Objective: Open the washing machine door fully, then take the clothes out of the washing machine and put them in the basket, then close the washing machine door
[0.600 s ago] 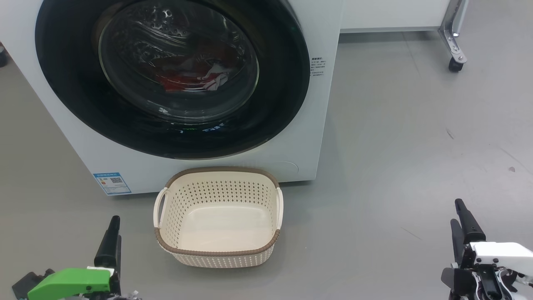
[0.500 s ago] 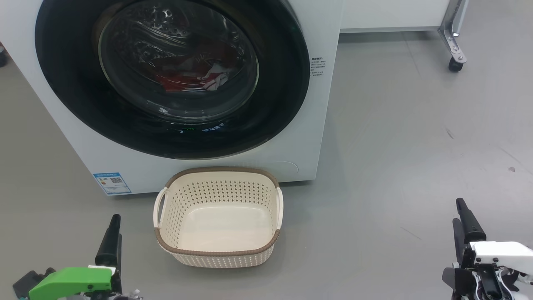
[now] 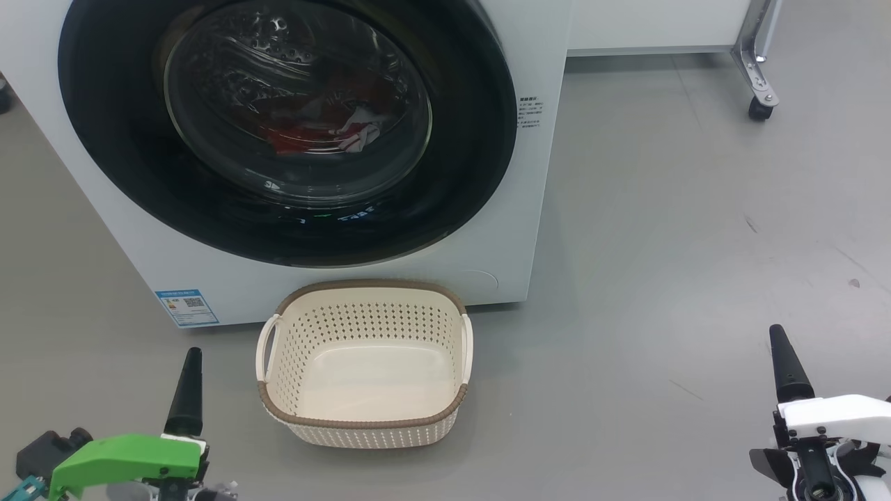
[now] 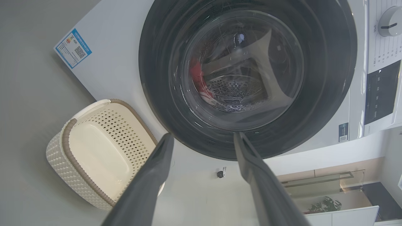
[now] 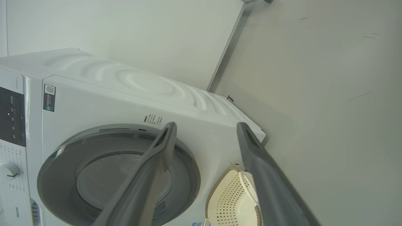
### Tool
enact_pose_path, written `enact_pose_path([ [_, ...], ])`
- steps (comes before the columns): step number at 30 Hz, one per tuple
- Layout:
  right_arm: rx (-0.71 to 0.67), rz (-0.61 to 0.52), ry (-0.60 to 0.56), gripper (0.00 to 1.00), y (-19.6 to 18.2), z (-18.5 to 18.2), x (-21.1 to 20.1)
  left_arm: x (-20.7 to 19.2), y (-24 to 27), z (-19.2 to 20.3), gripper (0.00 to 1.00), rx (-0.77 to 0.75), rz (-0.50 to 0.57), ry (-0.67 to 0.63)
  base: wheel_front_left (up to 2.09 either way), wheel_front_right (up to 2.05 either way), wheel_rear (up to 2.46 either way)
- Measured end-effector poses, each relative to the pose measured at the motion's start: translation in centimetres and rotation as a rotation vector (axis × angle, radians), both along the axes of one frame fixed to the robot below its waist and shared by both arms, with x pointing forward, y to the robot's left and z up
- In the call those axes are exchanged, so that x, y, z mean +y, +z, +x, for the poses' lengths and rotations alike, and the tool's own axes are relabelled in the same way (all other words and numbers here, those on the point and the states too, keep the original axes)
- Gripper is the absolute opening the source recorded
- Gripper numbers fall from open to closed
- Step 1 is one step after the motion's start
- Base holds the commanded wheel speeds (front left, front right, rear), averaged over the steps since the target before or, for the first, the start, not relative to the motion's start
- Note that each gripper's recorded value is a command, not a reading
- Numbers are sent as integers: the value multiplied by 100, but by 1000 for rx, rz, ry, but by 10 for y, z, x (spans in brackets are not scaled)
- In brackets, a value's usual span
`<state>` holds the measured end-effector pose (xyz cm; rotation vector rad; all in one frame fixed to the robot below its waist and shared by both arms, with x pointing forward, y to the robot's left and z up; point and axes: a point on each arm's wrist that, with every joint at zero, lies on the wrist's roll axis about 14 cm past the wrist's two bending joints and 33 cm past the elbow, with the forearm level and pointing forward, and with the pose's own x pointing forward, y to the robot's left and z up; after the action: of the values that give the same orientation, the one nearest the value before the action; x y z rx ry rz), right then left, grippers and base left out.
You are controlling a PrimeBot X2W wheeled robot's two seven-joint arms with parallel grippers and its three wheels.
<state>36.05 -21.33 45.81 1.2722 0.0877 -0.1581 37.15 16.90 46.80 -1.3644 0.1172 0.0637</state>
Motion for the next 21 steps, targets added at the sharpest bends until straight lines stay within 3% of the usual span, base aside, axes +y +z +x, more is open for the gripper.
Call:
enact_pose_path([
  [21, 37, -544, 136, 100, 2, 6, 6, -2, 21, 9, 100, -92, 495, -74, 0, 0, 0],
])
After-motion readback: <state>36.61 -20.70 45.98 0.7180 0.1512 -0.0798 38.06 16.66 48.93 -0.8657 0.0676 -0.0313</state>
